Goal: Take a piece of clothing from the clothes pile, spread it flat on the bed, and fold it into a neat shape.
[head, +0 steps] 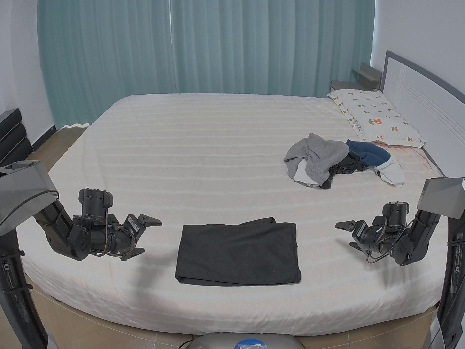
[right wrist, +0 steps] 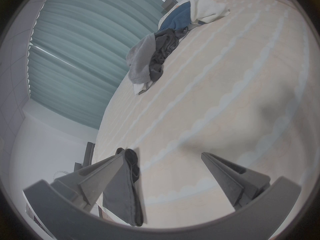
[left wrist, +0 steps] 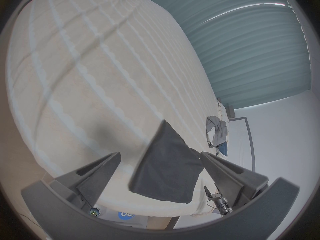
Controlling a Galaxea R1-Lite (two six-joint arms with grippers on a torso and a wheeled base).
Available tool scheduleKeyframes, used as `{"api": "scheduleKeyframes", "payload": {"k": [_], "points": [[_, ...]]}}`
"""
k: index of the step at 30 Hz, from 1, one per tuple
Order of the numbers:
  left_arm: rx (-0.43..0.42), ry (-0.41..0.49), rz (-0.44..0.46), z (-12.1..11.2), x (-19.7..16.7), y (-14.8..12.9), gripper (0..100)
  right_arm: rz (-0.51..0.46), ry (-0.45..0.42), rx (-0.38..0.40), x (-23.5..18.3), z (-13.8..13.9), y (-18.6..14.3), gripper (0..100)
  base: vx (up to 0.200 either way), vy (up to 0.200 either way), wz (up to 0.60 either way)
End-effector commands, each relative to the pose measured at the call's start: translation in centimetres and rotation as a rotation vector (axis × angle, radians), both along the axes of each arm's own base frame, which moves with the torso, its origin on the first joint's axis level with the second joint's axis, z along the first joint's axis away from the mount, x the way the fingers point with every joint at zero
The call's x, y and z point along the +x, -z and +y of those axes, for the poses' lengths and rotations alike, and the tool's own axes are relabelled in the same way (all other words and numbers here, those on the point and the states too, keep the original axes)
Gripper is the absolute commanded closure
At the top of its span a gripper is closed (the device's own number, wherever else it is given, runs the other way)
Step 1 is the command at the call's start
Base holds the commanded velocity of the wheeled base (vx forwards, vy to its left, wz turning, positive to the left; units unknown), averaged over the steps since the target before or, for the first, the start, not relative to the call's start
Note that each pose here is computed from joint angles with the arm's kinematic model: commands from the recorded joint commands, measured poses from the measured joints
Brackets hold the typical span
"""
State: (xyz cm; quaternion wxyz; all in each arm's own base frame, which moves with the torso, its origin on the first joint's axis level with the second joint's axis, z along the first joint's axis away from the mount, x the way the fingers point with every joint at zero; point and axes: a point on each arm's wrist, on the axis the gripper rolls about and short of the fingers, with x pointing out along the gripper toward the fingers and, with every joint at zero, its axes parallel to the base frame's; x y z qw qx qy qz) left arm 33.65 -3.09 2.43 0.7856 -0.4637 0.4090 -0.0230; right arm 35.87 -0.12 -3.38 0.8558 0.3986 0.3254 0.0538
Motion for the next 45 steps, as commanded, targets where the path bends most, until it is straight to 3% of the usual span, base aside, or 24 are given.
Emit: {"api": "scheduleKeyframes", "payload": {"k": [1,9,14,22,35,45], "points": [[0.0,-0.002,-0.021,0.0,0.6,-0.3,0,0.008,-0.001,0.0,-0.1,0.0,0.3,0,0.0,0.0,0.0],[0.007,0.016,-0.065,-1.0,3.4,0.3,0,0.008,0.0,-0.002,0.0,0.1,0.3,0,0.0,0.0,0.0],[0.05,-0.012,-0.1,-1.9,5.8,1.4,0,0.008,0.0,-0.002,0.0,0.1,0.3,0,0.0,0.0,0.0],[0.133,-0.07,-0.1,-3.5,6.1,2.2,0,0.009,0.0,-0.004,-0.1,0.1,0.3,0,0.0,0.0,0.0],[0.1,-0.077,-0.079,-3.6,5.8,2.0,0,0.012,-0.002,-0.005,-0.1,0.1,0.4,0,0.0,0.0,0.0],[0.083,-0.078,-0.078,-3.5,5.8,1.9,0,0.012,-0.002,-0.005,-0.1,0.1,0.4,0,0.0,0.18,0.0]]}}
